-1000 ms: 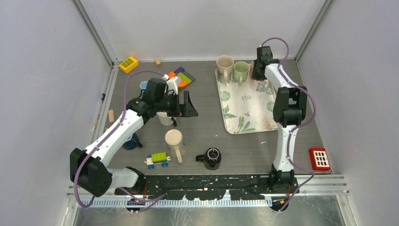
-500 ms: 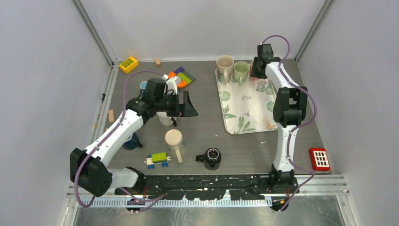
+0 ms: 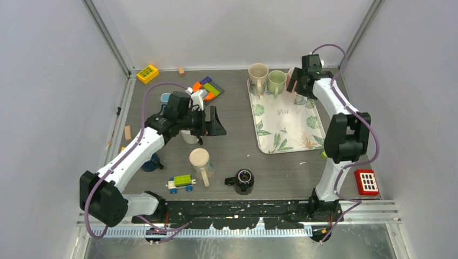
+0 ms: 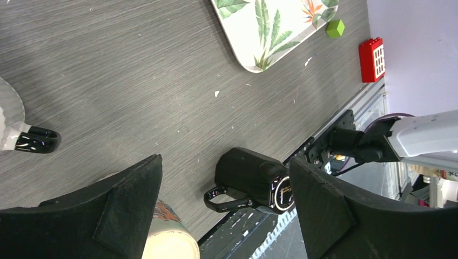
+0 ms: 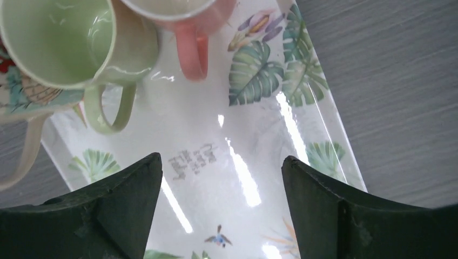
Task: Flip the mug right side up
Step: Place the cup on the tray, then turn over the cup at the center of the board.
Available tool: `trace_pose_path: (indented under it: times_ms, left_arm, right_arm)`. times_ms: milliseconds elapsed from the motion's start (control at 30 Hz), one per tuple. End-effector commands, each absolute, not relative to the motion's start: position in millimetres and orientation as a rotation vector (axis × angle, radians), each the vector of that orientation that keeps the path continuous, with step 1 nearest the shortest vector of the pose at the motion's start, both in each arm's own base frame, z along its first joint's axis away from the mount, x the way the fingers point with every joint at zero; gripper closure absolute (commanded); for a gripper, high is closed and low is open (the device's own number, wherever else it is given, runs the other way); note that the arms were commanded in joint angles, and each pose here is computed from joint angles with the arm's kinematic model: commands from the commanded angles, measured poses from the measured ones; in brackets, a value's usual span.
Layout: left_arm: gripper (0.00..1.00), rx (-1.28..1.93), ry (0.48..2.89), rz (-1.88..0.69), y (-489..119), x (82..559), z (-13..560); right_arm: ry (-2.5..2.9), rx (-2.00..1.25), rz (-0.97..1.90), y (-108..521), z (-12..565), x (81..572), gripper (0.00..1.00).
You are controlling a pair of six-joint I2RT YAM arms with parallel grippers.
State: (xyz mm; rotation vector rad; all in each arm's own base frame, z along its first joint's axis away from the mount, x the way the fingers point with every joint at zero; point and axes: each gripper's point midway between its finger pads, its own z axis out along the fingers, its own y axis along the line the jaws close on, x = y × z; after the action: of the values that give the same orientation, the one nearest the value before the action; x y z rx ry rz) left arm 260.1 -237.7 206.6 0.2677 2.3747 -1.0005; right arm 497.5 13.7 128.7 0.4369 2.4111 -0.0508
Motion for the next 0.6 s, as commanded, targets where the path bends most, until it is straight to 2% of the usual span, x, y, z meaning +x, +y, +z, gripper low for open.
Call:
trace_pose_path:
  times_ms: [0,267,567]
  left_arm:
    - [0.11,0.360,2.308,-0.939,-244,252,217]
    - [0.11,0.663,2.273,-0.781,-278,206,207]
    - [0.08,0.989,2.263,-0.647,-306,143,185]
  right_arm:
    - [2.302,0.484,0.006,32,174,477,0.11]
    - [2.301,0.458,0.093,71,180,440,0.00]
    - [2.297,0.450,0.137,74,181,411,0.00]
